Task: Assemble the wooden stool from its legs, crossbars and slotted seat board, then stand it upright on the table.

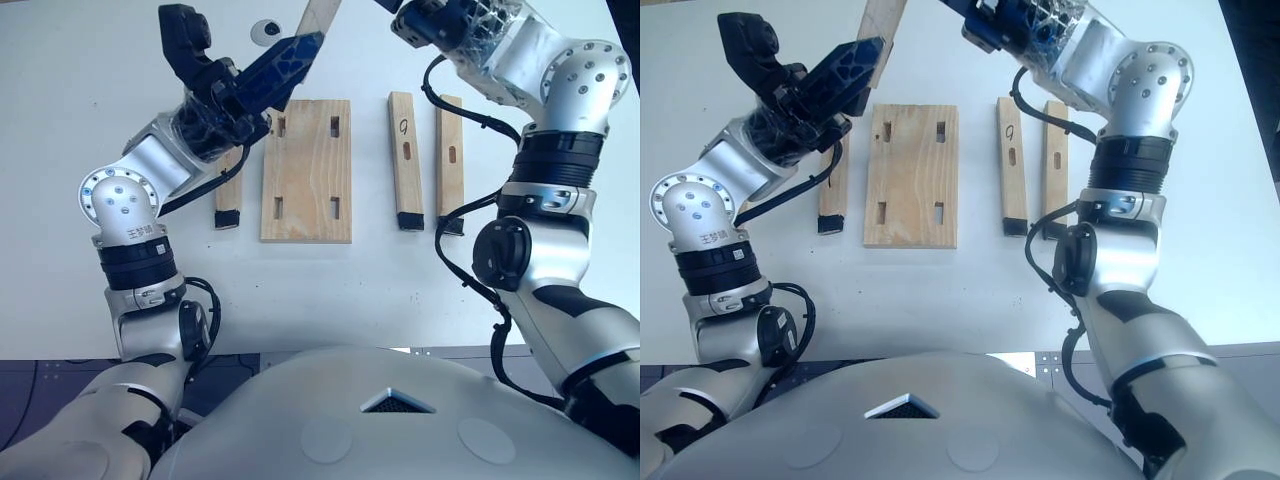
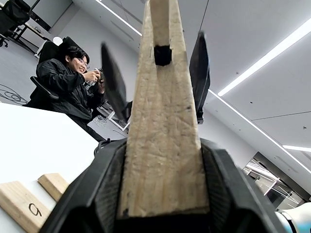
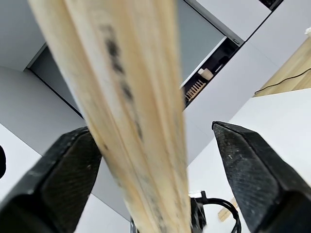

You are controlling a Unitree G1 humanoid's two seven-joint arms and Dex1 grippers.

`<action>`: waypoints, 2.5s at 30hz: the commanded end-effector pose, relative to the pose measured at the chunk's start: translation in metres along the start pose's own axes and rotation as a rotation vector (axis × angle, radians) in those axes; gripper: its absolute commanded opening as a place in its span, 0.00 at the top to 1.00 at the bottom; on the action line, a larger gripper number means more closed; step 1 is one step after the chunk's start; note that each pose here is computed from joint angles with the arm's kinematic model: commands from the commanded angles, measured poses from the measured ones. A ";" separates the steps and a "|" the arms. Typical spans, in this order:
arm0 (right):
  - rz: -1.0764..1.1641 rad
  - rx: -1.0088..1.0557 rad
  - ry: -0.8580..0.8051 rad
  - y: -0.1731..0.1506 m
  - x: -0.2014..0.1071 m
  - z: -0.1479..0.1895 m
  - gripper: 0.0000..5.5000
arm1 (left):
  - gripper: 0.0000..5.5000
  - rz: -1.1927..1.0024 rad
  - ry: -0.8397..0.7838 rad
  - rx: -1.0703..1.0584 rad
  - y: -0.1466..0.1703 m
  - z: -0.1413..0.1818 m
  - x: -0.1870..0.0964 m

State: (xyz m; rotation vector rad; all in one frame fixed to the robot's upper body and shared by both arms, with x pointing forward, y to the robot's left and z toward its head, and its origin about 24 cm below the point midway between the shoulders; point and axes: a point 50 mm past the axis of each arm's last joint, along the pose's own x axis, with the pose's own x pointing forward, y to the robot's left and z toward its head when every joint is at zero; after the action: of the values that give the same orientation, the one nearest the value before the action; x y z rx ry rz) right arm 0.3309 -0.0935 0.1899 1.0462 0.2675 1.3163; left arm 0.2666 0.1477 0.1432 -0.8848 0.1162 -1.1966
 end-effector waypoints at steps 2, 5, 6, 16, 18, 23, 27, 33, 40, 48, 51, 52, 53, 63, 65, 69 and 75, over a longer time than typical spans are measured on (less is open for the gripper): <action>0.038 0.021 0.016 0.006 0.008 0.001 0.46 | 0.64 -0.010 0.007 0.001 -0.002 -0.001 -0.001; 0.039 0.021 0.019 0.006 0.008 0.001 0.55 | 0.64 -0.015 0.008 -0.005 -0.003 -0.002 -0.002; 0.034 0.020 0.019 0.005 0.008 0.001 0.59 | 0.64 -0.015 0.013 -0.007 -0.003 -0.003 -0.002; -0.005 -0.029 0.024 0.000 0.004 -0.003 0.60 | 0.57 0.134 0.058 0.012 0.015 -0.008 -0.008; -0.035 -0.054 0.018 -0.006 -0.003 -0.009 0.61 | 0.52 0.199 0.059 0.015 0.023 -0.010 -0.019; -0.137 -0.166 0.027 -0.027 -0.028 -0.028 0.62 | 0.36 0.330 0.016 -0.017 0.037 -0.012 -0.058; -0.170 -0.269 0.120 -0.041 -0.052 -0.045 0.62 | 0.26 0.482 -0.034 0.003 0.045 -0.002 -0.095; -0.153 -0.478 0.270 -0.037 -0.077 -0.061 0.62 | 0.25 0.629 -0.211 0.067 0.047 0.035 -0.130; -0.128 -0.546 0.334 -0.038 -0.075 -0.067 0.62 | 0.25 0.652 -0.238 0.076 0.047 0.037 -0.129; -0.125 -0.583 0.465 -0.042 -0.086 -0.086 0.62 | 0.25 0.661 -0.255 0.079 0.044 0.039 -0.131; -0.087 -0.672 0.612 -0.039 -0.097 -0.101 0.63 | 0.25 0.666 -0.255 0.074 0.044 0.037 -0.131; -0.078 -0.698 0.650 -0.037 -0.101 -0.103 0.63 | 0.25 0.668 -0.256 0.076 0.043 0.037 -0.132; -0.070 -0.724 0.682 -0.034 -0.105 -0.103 0.63 | 0.25 0.670 -0.257 0.078 0.043 0.038 -0.132; -0.187 -0.836 1.061 -0.046 -0.116 -0.101 0.63 | 0.25 0.696 -0.278 0.087 0.041 0.034 -0.133; -0.210 -0.801 1.139 -0.048 -0.112 -0.104 0.63 | 0.25 0.703 -0.286 0.089 0.040 0.031 -0.135; -0.256 -0.750 1.256 -0.051 -0.104 -0.108 0.63 | 0.25 0.717 -0.295 0.080 0.040 0.021 -0.136; -0.346 -0.663 1.344 -0.064 -0.127 -0.119 0.63 | 0.25 0.728 -0.320 0.072 0.041 0.013 -0.137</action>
State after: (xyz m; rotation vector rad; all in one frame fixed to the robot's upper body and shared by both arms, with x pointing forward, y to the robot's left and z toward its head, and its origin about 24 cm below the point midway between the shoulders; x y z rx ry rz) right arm 0.2713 -0.0875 0.1148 -0.4062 0.2605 1.6531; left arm 0.2531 0.2725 0.0774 -0.8715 0.1248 -0.4080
